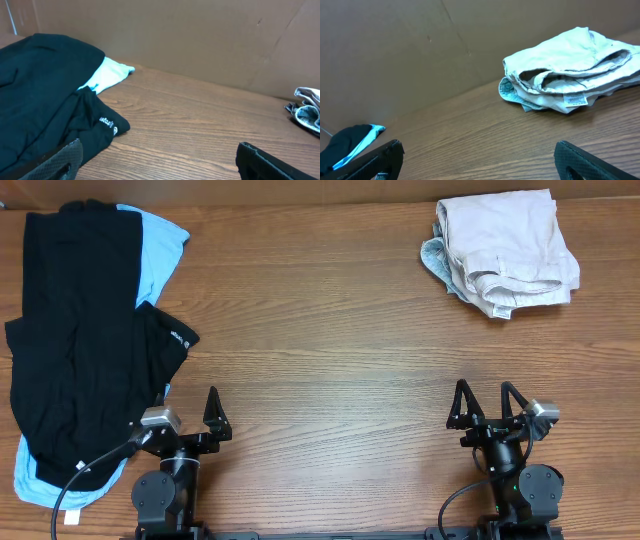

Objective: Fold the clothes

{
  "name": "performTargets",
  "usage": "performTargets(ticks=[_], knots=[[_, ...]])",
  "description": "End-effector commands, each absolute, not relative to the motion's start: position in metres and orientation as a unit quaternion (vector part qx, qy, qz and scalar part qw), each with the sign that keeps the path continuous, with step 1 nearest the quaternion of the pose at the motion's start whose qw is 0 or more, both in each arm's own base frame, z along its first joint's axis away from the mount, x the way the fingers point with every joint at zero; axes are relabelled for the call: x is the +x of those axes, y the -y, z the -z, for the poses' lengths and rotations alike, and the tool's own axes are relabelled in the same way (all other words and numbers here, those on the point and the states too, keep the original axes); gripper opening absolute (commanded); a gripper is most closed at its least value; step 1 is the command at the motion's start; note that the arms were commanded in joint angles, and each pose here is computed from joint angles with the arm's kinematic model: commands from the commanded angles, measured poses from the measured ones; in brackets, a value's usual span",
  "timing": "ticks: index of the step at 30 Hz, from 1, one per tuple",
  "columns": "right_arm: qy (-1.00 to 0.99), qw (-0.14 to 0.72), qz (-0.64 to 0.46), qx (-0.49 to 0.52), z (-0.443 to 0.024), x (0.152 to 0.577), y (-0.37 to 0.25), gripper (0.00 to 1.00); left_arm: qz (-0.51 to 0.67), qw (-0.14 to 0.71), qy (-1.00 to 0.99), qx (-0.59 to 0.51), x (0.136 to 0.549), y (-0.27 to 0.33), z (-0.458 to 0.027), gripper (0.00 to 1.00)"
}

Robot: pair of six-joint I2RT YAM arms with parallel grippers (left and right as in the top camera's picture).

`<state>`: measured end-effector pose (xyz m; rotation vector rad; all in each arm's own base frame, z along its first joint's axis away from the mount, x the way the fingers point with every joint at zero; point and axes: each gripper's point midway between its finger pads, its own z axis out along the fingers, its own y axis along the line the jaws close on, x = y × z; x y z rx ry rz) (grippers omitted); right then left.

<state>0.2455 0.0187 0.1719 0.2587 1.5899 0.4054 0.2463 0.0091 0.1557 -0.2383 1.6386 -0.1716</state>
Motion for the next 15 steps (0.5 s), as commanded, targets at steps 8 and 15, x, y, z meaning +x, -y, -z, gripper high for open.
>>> performTargets(ticks=[8, 15], knots=[[-0.705, 0.677, -0.176, 0.115, -0.1703, 0.2458, -0.0176, 1.0, 0.067, 0.676, -0.726, -0.109, 0.2458, -0.0131, -0.1556, 1.0], [-0.705, 0.679, -0.166, 0.116, -0.1701, 0.246, -0.0151, 1.0, 0.067, 0.676, -0.726, -0.109, 0.2458, -0.0131, -0.1556, 1.0]])
